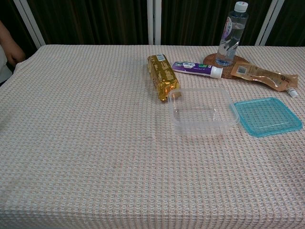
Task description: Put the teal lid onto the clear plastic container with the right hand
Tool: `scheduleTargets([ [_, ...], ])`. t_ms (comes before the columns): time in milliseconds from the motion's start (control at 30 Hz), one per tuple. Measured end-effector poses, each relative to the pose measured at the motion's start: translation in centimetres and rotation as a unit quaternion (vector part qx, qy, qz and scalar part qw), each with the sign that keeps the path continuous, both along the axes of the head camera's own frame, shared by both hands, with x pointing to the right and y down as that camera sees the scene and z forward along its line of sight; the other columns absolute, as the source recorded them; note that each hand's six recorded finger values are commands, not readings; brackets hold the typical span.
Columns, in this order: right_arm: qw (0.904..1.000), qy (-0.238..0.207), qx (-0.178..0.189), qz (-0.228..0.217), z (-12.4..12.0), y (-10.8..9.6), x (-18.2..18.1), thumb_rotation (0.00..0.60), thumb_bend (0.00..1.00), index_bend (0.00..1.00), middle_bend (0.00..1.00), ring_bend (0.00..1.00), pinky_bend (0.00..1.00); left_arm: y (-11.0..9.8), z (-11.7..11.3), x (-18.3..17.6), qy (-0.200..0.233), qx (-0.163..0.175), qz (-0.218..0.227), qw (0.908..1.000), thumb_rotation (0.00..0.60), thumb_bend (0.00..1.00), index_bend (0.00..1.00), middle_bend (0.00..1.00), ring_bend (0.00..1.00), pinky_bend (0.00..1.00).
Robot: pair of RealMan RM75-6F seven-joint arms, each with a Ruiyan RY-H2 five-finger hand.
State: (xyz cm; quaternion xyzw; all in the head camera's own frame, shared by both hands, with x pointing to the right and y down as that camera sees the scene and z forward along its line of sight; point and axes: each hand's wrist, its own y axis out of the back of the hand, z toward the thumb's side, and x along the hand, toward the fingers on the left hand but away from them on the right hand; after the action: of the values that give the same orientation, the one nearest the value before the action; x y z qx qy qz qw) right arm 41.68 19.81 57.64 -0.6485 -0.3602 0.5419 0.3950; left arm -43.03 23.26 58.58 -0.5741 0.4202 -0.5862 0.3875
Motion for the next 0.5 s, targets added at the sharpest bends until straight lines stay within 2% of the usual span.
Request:
scheduleTargets([
  [167,1.0,0.002,-0.005,0.003,0.1,0.2,-0.2,0.6,0.0,0.0,0.08,0.0,0.0,0.1,-0.1,0.0,0.001,0.003,0.004,1.0,0.6,0.0,0.1,0.08,0.0,0.04],
  [267,0.9998,0.006,-0.02,0.0,0.5,0.3,-0.5,0.6,0.0,0.0,0.06,0.0,0.0,0.0,0.0,0.2,0.004,0.004,0.009,0.9999,0.6,0.0,0.1,0.08,0.0,0.04],
  [500,0.9946,0.028,-0.093,-0.036,4.0,-0.8,-2.7,0.6,0.0,0.0,0.06,0.0,0.0,-0.4,0.2,0.9,0.01,0.003,0.021,0.9997,0.6,0.0,0.1,0.08,0.0,0.04],
])
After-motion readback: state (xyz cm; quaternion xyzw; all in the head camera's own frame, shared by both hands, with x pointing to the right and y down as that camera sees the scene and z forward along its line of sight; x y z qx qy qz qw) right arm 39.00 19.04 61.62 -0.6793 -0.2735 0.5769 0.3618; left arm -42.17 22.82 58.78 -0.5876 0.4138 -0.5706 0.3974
